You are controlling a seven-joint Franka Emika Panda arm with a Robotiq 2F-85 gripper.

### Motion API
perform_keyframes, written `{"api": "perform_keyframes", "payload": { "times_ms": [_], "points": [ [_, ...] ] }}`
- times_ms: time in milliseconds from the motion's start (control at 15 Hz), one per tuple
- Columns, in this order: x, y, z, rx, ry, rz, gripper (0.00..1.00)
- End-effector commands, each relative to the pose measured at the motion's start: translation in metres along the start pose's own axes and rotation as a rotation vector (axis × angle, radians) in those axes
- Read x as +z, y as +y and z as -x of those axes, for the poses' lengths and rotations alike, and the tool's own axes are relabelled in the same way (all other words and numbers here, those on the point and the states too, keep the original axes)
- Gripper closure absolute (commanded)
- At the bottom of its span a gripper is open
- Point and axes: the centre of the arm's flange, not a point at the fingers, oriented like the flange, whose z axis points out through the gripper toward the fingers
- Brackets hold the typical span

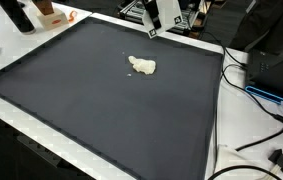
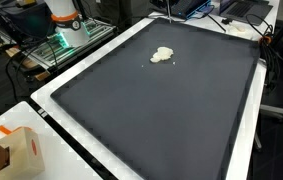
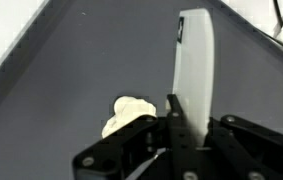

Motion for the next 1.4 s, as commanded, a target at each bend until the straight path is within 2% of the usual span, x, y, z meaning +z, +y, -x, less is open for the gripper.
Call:
{"api": "perform_keyframes", "payload": {
  "times_ms": [0,467,733,933,1000,1333],
  "points": [
    [-0.022,0.004,0.028,0.065,0.032,0.088,0.99],
    [-0.035,-0.002,0.052,0.106,0.115,0.316,0.99],
    [-0.041,-0.007,0.062,0.088,0.173,0.402,0.99],
    [-0.045,-0.011,0.067,0.064,0.213,0.442,0.99],
    [-0.042,-0.006,0.062,0.067,0.186,0.402,0.96],
    [-0.044,-0.009,0.064,0.057,0.197,0.414,0.96]
  ]
}}
